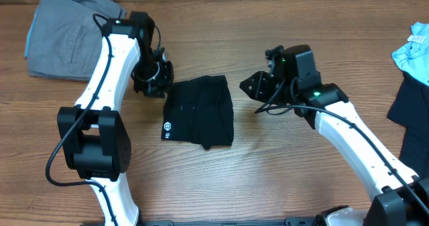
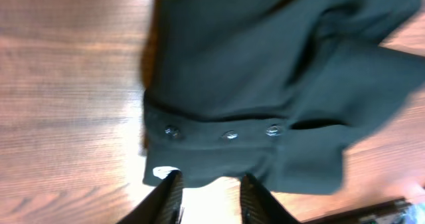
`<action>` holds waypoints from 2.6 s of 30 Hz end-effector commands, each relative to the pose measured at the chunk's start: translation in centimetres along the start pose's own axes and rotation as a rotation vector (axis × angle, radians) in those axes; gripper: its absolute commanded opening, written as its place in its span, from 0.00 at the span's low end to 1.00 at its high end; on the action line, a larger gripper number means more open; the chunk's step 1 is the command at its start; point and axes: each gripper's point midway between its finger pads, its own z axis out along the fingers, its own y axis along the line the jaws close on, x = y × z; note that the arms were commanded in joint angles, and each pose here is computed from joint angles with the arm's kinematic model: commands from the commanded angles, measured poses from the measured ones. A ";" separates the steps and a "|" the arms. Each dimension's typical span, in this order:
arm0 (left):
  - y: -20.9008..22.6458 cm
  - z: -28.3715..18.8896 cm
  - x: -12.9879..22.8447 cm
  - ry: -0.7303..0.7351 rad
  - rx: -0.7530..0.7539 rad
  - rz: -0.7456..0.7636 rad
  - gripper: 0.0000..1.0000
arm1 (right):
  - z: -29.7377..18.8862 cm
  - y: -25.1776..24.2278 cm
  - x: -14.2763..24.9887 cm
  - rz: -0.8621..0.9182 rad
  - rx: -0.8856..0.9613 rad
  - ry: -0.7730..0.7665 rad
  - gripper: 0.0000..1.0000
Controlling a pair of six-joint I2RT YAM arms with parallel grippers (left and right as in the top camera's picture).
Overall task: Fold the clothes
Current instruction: 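Grasp the folded black shirt's left and right sides with both grippers, then release the right gripper and lift the shirt with the left gripper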
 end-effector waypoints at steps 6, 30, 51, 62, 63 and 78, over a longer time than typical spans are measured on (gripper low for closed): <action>2.2 6.8 3.4 0.117 -0.031 -0.067 0.04 | 8.0 2.8 1.4 -0.017 -0.174 0.097 0.04; 2.5 8.2 3.2 0.097 -0.031 -0.045 0.04 | 8.2 -9.8 -3.2 0.203 0.062 0.059 0.04; 2.6 8.2 3.3 0.105 -0.033 -0.043 0.04 | 10.6 -6.5 13.0 0.112 0.157 0.532 0.04; 4.8 5.4 3.3 0.062 -0.192 -0.091 0.04 | 2.2 -7.8 7.0 0.115 0.520 0.294 0.04; 4.5 4.4 2.8 0.021 -0.184 -0.081 0.04 | 1.4 -6.8 6.4 0.102 0.496 0.263 0.09; 2.2 3.1 -3.2 -0.159 0.177 0.115 1.00 | -0.2 -6.4 6.9 0.074 0.501 0.277 1.00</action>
